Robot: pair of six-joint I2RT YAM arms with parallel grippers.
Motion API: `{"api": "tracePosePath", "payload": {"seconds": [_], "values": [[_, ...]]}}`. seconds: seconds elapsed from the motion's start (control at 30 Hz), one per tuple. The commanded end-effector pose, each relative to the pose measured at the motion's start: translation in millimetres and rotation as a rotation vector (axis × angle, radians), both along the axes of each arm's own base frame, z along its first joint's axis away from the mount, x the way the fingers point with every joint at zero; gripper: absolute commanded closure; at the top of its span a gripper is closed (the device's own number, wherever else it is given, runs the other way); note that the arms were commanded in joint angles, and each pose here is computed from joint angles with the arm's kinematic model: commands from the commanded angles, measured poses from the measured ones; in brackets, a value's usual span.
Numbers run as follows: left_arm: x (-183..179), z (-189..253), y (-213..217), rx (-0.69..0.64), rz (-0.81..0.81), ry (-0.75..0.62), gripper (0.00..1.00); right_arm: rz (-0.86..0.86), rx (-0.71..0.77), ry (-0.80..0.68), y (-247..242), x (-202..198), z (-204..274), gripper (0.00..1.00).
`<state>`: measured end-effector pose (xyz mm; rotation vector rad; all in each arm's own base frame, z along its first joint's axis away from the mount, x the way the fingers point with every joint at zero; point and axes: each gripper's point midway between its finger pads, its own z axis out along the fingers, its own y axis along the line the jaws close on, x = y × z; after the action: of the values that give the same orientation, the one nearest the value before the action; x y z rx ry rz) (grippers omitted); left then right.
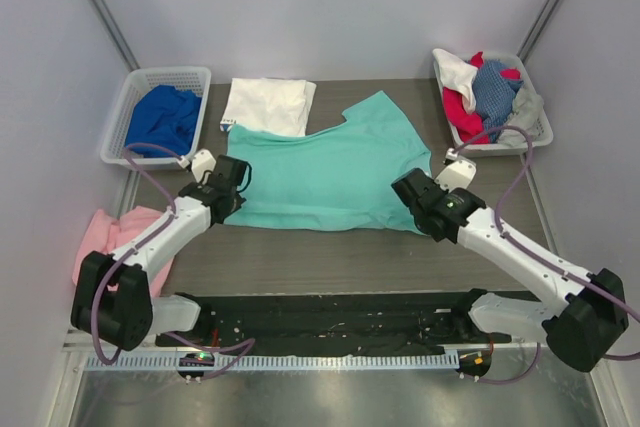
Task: Fold and stack the t-shirts
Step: Fold the tshirt
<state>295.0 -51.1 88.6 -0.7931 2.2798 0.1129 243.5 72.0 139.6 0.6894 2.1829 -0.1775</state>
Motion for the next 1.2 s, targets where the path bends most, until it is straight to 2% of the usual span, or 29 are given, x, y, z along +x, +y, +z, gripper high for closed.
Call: {"api": "tracePosePath", "payload": {"seconds": [0.0, 0.67, 1.17], "values": [[24.9, 23.1, 2.1, 0.003, 0.016, -0.085, 1.00, 0.063, -0.016, -0.075, 13.6, 38.2, 21.0, 0.99], [38.4, 13.7, 13.0, 0.005, 0.039, -0.060, 1.00, 0.095, -0.046, -0.047, 29.9, 142.2, 9.6, 0.99], [61.3, 2.3, 16.5, -0.003, 0.042, -0.036, 1.00, 0.109, -0.058, 0.002, 34.9, 171.6, -10.7, 0.99]]}}
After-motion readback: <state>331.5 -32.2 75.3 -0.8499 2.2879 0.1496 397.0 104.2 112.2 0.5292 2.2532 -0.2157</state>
